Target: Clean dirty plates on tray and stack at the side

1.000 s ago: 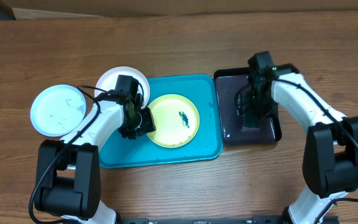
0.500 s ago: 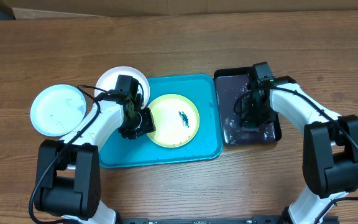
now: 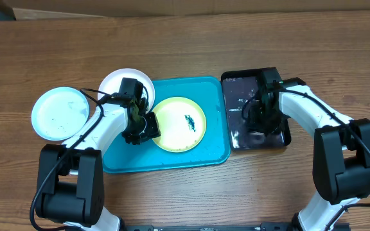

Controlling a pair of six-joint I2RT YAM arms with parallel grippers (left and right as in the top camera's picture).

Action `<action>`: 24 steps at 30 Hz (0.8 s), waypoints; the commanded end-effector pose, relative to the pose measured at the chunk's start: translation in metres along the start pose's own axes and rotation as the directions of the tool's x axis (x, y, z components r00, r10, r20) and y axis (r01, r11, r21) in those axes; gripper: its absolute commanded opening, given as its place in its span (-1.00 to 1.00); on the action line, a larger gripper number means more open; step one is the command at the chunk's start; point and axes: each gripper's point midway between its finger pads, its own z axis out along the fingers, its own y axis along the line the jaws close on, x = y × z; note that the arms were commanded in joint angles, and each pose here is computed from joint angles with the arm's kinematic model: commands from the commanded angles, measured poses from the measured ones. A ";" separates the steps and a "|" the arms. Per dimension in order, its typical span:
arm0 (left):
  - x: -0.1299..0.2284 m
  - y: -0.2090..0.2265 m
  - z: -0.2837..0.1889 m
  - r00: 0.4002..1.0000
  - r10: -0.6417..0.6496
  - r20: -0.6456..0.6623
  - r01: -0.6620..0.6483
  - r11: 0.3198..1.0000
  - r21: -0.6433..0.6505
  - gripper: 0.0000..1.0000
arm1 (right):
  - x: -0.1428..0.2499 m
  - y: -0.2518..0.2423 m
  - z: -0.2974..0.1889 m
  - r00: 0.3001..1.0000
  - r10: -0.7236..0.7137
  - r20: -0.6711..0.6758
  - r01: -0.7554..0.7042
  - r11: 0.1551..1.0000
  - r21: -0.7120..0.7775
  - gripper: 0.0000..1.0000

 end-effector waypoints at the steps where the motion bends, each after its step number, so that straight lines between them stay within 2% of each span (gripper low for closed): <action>1: -0.005 -0.007 -0.004 0.999 0.040 0.012 -0.040 0.999 0.013 -0.09 | -0.016 0.005 -0.012 0.999 -0.007 0.053 0.008 1.000 -0.016 0.73; 5: -0.005 -0.006 -0.004 0.999 0.040 0.012 -0.040 0.999 0.012 -0.09 | -0.032 0.001 -0.016 0.993 -0.010 0.117 0.009 1.000 0.013 0.68; 7: -0.005 -0.006 -0.004 0.999 0.040 0.012 -0.040 0.999 0.012 -0.09 | -0.035 0.002 -0.016 0.991 -0.010 0.131 0.009 1.000 0.009 0.47; 8: -0.005 -0.006 -0.004 0.999 0.039 0.011 -0.040 0.999 0.012 -0.09 | -0.036 0.003 -0.016 0.991 -0.011 0.135 0.010 1.000 0.008 0.33; 9: -0.005 -0.006 -0.004 0.999 0.039 0.011 -0.040 0.999 0.012 -0.10 | -0.037 0.003 -0.016 0.990 -0.012 0.140 0.011 1.000 0.007 0.05; 12: -0.005 -0.006 -0.004 0.999 0.039 0.011 -0.040 0.999 0.012 -0.09 | -0.038 0.004 -0.015 0.989 -0.013 0.146 0.012 1.000 0.005 -0.57; 13: -0.005 -0.006 -0.004 0.999 0.039 0.011 -0.040 0.999 0.012 -0.09 | -0.037 0.004 -0.013 0.989 -0.011 0.145 0.010 1.000 0.005 -0.71; 14: -0.005 -0.006 -0.004 0.999 0.039 0.012 -0.040 0.999 0.011 -0.10 | -0.037 0.003 -0.012 0.990 -0.010 0.144 0.010 1.000 0.005 -0.76; 15: -0.005 -0.006 -0.004 0.999 0.039 0.012 -0.040 0.999 0.011 -0.09 | -0.036 0.003 -0.011 0.989 -0.010 0.144 0.010 1.000 0.005 -0.64; 16: -0.005 -0.006 -0.004 0.999 0.039 0.012 -0.040 0.999 0.011 -0.10 | -0.037 0.003 -0.011 0.989 -0.011 0.147 0.010 1.000 0.004 -0.21; 17: -0.005 -0.006 -0.004 0.999 0.039 0.011 -0.040 0.999 0.011 -0.10 | -0.039 0.004 -0.011 0.988 -0.012 0.156 0.012 1.000 0.001 0.39; 18: -0.005 -0.006 -0.004 0.999 0.039 0.012 -0.040 0.999 0.011 -0.09 | -0.042 0.005 -0.012 0.986 -0.012 0.168 0.013 1.000 -0.002 0.58; 19: -0.005 -0.006 -0.004 0.999 0.040 0.012 -0.040 0.999 0.011 -0.09 | -0.045 0.006 -0.013 0.984 -0.013 0.179 0.014 1.000 -0.005 0.68; 21: -0.005 -0.006 -0.004 0.999 0.039 0.011 -0.040 0.999 0.012 -0.09 | -0.050 0.007 -0.014 0.979 -0.013 0.201 0.016 1.000 -0.011 0.72; 23: -0.004 -0.006 -0.004 0.999 0.039 0.011 -0.039 0.999 0.011 -0.09 | -0.054 0.008 -0.014 0.977 -0.013 0.214 0.017 1.000 -0.015 0.72; 24: -0.004 -0.006 -0.004 0.999 0.039 0.010 -0.039 0.999 0.010 -0.09 | -0.055 0.008 -0.015 0.976 -0.013 0.219 0.017 1.000 -0.016 0.63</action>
